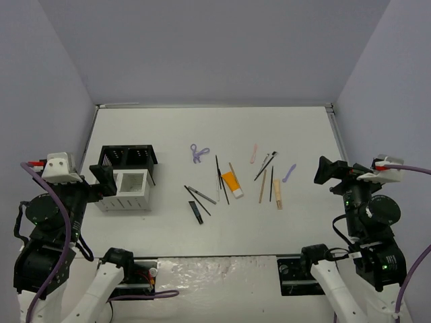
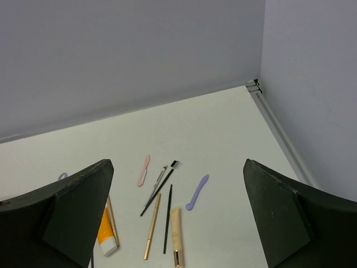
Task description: Organize the makeup
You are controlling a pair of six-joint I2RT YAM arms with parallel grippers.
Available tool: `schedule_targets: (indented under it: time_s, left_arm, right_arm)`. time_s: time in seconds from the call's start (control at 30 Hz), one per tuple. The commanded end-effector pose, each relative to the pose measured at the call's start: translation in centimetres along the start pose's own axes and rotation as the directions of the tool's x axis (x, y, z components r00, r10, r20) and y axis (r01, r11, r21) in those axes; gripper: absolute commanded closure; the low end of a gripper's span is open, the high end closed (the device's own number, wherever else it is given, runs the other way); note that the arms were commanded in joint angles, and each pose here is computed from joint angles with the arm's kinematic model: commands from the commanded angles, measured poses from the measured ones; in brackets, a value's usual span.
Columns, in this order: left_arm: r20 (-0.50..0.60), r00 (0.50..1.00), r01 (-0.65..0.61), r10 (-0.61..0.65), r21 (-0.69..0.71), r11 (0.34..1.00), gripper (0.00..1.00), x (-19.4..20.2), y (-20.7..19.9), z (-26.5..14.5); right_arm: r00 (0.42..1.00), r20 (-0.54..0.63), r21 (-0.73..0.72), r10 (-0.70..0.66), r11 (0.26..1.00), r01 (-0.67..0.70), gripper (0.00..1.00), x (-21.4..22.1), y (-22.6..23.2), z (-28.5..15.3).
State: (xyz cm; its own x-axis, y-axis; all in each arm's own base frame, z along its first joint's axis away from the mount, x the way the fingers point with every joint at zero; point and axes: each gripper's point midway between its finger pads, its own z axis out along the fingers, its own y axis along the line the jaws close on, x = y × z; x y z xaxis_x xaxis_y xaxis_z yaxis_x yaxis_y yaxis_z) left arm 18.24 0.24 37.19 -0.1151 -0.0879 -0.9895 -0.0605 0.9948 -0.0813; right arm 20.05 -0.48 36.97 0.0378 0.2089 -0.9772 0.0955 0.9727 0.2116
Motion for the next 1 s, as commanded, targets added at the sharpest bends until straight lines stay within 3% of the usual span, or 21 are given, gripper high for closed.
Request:
schedule_targets:
  time_s: [0.0,0.23,0.3,0.47,0.6,0.97]
  left_arm:
    - [0.062,0.998,0.012,-0.015,0.047,0.999,0.03,-1.7,-1.0,0.6]
    - [0.022,0.999,0.031,-0.034,0.117,0.993,0.03,-0.5,-2.8,2.3]
    - [0.002,0.999,0.044,-0.045,0.129,0.991,0.03,-0.3,-3.3,2.9]
    - [-0.058,0.996,0.073,-0.062,0.214,0.974,0.03,1.2,-5.4,4.3]
    - [-0.091,0.994,0.084,-0.064,0.23,0.97,0.03,2.3,-6.0,5.2]
    - [-0.153,0.984,0.127,-0.087,0.275,0.953,0.03,4.8,-7.6,7.2]
  right_arm:
    - [1.0,-0.016,-0.038,0.002,0.999,-0.003,0.0,0.3,1.1,1.4]
    - [0.992,-0.125,-0.085,0.0,0.996,-0.011,0.0,2.9,2.5,3.0]
    - [0.978,-0.211,-0.056,0.0,0.998,-0.012,0.0,5.0,2.3,3.9]
    - [0.865,-0.502,-0.024,0.006,0.999,-0.021,0.0,12.2,3.0,6.2]
    - [0.77,-0.635,0.031,0.06,0.998,-0.053,0.0,17.7,3.3,6.4]
    - [0.67,-0.738,0.153,0.081,0.987,0.05,0.0,25.7,1.8,4.8]
